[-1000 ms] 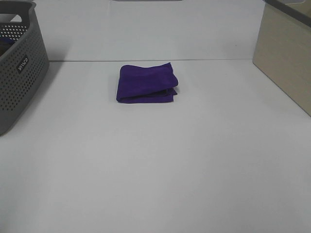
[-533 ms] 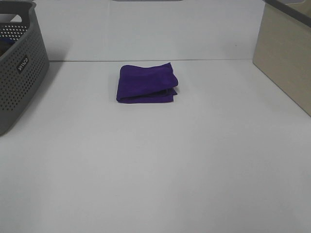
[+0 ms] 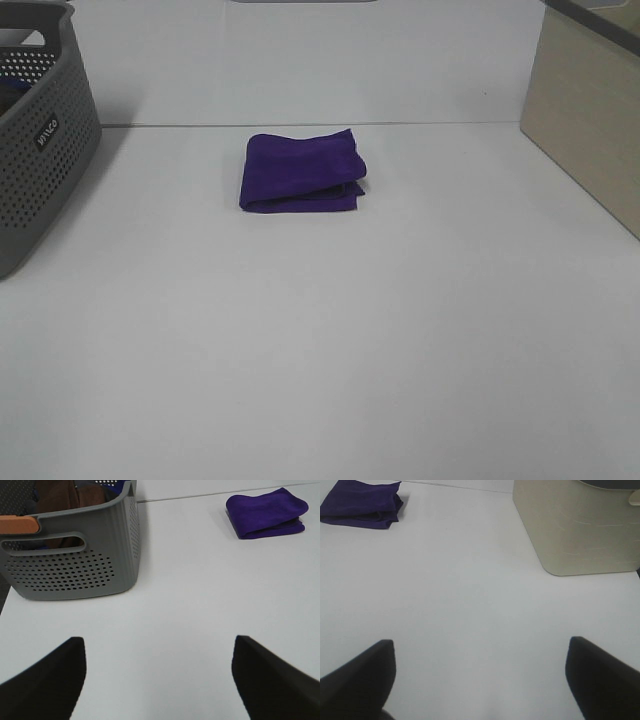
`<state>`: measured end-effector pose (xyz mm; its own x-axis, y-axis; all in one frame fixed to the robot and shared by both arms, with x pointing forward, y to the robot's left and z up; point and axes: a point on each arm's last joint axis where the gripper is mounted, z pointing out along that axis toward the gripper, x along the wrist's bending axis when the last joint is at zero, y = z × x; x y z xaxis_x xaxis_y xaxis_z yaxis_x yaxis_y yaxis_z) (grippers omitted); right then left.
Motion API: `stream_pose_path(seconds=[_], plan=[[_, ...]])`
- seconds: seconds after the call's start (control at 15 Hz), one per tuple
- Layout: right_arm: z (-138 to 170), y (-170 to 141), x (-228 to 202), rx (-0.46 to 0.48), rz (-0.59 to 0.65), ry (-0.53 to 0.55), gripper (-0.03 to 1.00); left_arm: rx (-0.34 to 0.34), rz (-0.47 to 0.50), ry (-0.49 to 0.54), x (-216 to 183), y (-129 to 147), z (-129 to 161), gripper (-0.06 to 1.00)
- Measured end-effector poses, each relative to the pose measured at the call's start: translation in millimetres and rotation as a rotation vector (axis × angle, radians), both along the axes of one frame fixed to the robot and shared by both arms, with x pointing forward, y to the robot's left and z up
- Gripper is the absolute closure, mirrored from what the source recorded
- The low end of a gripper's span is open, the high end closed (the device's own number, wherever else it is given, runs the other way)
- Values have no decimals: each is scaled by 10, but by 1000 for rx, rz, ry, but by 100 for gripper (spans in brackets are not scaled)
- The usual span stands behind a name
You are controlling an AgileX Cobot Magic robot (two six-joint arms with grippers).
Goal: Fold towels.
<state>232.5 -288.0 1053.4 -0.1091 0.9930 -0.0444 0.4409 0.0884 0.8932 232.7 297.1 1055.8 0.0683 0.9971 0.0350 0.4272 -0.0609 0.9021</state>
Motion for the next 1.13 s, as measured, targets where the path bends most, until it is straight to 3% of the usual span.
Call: stream_pose_path(seconds=[1.13], plan=[[1, 0, 0, 0, 0, -1, 7, -8, 9, 1, 0, 5, 0, 21]])
